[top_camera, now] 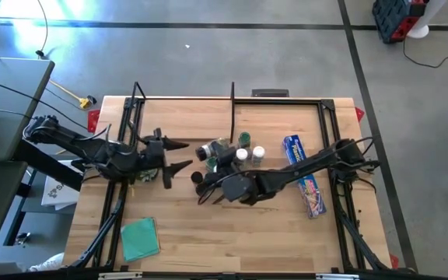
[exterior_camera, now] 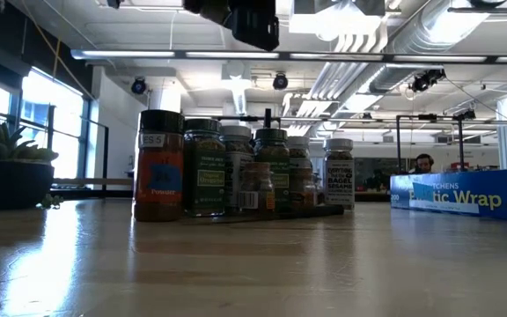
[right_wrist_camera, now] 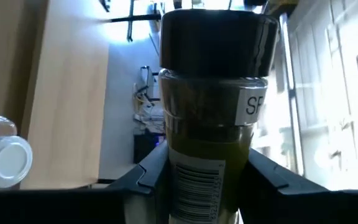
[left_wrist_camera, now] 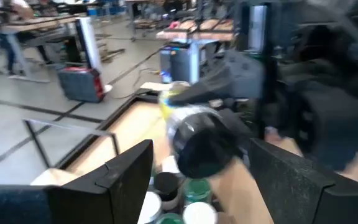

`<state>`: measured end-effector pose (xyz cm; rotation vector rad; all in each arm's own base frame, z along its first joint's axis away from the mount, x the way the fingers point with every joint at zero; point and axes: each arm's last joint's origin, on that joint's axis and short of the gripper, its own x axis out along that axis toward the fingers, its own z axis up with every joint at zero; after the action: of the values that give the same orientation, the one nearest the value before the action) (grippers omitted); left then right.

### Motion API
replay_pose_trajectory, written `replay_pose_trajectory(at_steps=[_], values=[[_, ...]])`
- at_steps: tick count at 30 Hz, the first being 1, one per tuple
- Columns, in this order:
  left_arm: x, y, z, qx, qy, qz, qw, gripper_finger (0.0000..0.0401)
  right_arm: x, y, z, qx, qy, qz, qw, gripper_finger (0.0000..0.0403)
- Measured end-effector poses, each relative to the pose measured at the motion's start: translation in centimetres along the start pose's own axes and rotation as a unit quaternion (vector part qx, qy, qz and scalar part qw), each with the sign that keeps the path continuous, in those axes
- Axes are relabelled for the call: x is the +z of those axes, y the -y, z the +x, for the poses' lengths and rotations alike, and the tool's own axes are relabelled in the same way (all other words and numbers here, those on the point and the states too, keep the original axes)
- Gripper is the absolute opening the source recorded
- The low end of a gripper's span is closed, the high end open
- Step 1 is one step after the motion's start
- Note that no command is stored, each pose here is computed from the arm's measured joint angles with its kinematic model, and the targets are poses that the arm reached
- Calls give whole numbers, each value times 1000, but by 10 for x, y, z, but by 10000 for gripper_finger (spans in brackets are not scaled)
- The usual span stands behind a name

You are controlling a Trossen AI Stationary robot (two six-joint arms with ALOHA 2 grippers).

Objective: Shelf spices
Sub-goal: Put the black lid seasoning bottle on the shelf

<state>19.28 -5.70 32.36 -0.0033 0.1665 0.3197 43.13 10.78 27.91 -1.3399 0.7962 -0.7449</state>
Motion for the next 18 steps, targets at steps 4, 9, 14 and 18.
replay_pose_trajectory(at_steps=[4, 9, 14, 18], values=[[-6, 4, 8, 34, -13, 40, 999, 259, 1, -1, 1, 1, 7, -6, 1000, 123], [-12, 8, 20, 61, -23, 59, 996, 259, 1, -1, 2, 1, 7, -10, 1000, 123], [-12, 13, 29, 66, -8, 67, 996, 259, -1, 0, 8, -1, -5, -3, 1000, 123], [-13, 15, 31, 63, -8, 83, 995, 259, -3, 1, 13, -4, -16, 1, 1000, 123]])
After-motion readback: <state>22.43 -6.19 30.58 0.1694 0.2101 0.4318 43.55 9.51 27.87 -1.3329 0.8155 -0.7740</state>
